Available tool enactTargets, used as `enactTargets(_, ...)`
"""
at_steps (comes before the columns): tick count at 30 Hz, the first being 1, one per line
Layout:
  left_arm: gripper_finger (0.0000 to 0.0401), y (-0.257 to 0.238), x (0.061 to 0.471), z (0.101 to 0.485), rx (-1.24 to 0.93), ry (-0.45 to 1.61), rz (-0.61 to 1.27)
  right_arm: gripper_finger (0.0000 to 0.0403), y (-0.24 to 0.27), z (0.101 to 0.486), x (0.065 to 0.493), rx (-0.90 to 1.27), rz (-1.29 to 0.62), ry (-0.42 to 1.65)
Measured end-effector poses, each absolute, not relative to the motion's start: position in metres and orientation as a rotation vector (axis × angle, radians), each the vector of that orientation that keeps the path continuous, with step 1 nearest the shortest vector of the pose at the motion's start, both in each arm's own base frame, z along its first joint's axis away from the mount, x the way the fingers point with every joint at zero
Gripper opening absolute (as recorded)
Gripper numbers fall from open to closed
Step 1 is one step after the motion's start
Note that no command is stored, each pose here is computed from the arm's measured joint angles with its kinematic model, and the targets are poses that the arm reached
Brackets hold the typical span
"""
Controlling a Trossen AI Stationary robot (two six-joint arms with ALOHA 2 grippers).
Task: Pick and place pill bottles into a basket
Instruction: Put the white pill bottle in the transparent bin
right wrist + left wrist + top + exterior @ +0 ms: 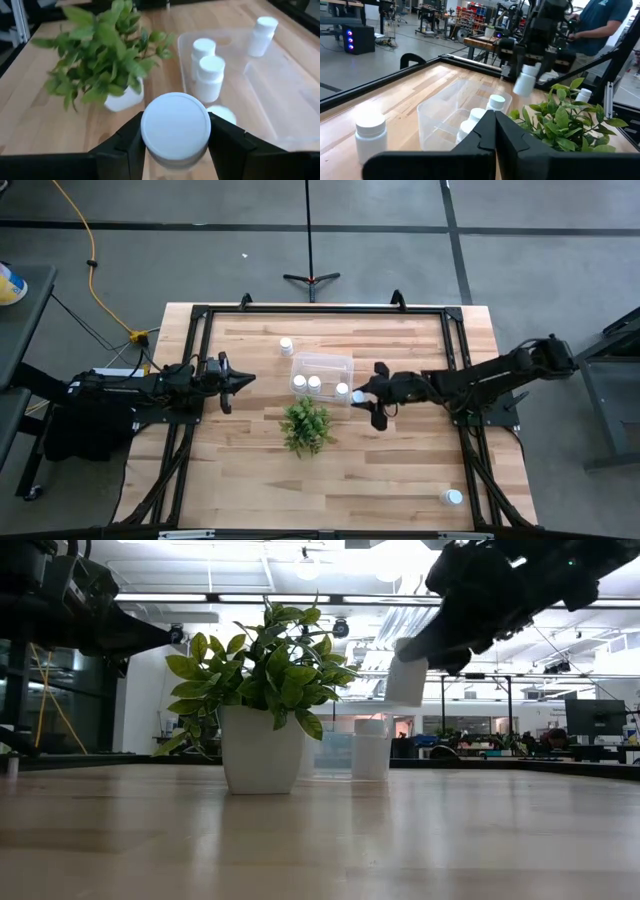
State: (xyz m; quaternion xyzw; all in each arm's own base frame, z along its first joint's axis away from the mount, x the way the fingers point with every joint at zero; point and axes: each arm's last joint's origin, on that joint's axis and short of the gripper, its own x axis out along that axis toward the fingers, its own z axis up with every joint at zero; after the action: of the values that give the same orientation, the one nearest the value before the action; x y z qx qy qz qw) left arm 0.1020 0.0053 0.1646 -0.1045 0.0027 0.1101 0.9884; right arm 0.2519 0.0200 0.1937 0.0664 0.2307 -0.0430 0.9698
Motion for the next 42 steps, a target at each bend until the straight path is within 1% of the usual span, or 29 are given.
enactTargets(5,0.0030,0.005,0.102,0.165,-0.210,0.006,0.215,0.0163,0.007,0.199,0.256,0.144,-0.092,0.400)
enactTargets(8,0.0045,0.005,0.102,0.165,-0.210,0.007,0.214,0.0163,0.000,0.202,0.257,0.142,-0.111,0.369)
enactTargets(11,0.0061,0.005,0.102,0.165,-0.210,0.006,0.214,0.0163,-0.006,0.207,0.259,0.103,-0.087,0.316)
enactTargets(14,0.0064,0.005,0.102,0.164,-0.210,0.007,0.214,0.0163,-0.011,0.210,0.260,0.097,-0.064,0.280)
enactTargets(19,0.0044,0.005,0.102,0.165,-0.210,0.007,0.214,0.0163,-0.018,0.215,0.262,0.078,-0.051,0.291)
enactTargets(22,0.0029,0.005,0.102,0.165,-0.210,0.007,0.214,0.0163,-0.024,0.226,0.266,0.050,-0.066,0.266)
enactTargets(25,0.0026,0.005,0.102,0.165,-0.210,0.007,0.214,0.0163,-0.034,0.236,0.270,0.041,-0.098,0.247)
enactTargets(31,0.0068,0.005,0.102,0.165,-0.210,0.007,0.214,0.0163,-0.054,0.245,0.270,0.054,-0.166,0.285)
enactTargets(34,0.0075,0.005,0.102,0.165,-0.210,0.007,0.214,0.0163,-0.060,0.249,0.270,0.055,-0.187,0.274)
enactTargets(37,0.0067,0.005,0.102,0.165,-0.210,0.007,0.215,0.0163,-0.065,0.257,0.274,0.052,-0.196,0.253)
enactTargets(42,0.0036,0.005,0.102,0.165,-0.210,0.007,0.216,0.0163,-0.070,0.262,0.293,0.040,-0.144,0.259)
